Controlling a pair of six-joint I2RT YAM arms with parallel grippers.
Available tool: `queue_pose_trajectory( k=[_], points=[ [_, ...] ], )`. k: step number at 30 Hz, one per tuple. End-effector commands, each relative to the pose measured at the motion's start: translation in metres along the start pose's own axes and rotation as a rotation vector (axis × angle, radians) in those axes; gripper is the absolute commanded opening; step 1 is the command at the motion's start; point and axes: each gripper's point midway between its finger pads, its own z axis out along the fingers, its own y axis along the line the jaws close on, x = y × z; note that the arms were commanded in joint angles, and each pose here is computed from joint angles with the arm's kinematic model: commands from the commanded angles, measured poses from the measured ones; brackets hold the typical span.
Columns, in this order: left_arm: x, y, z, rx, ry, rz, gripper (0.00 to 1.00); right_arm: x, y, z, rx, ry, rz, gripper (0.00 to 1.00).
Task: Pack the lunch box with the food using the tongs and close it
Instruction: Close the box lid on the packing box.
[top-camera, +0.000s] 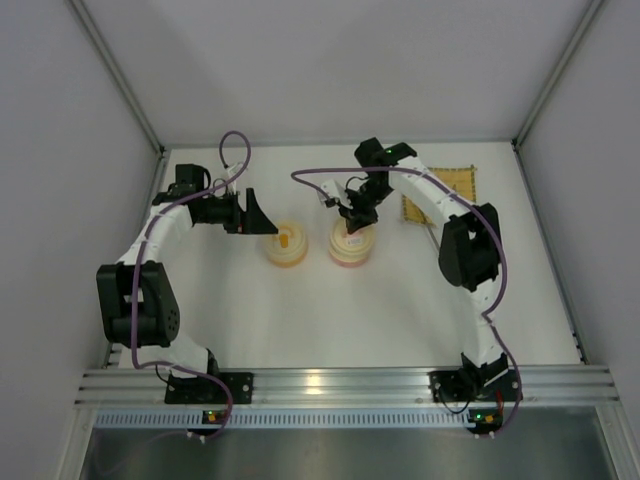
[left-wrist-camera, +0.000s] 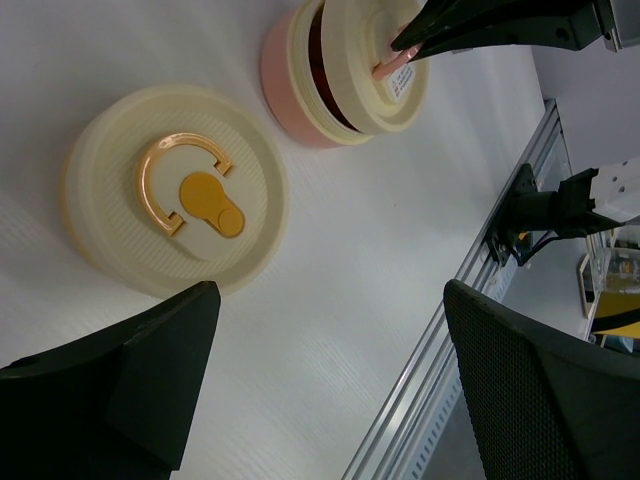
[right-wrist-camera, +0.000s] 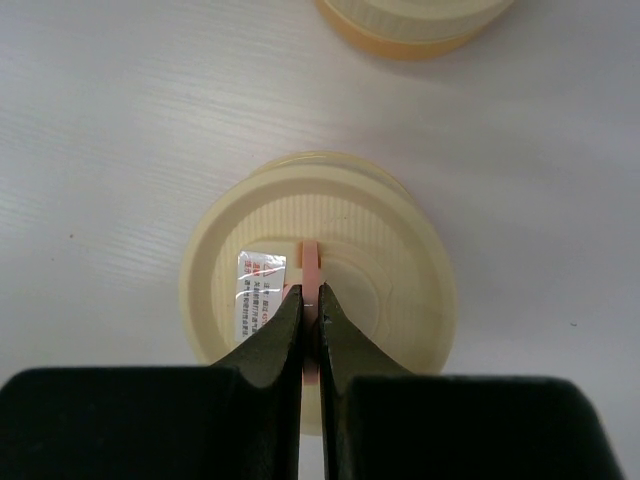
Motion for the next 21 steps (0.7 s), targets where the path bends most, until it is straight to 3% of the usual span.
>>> queue_pose_trajectory(
  k=[1,21],
  points=[
    [-0.0048,-0.0038,0.001,0.04,-0.019,0.035,0.98,-0.007,-0.0072,-0.0063,0.004,-0.041,-0.018,0.0],
    [-0.0026,0.0011,0.0029,0.033,-0.012,0.022,0.98,-0.0106,-0.012,-0.0014,0.014,-0.064,0.007,0.0]
  ],
)
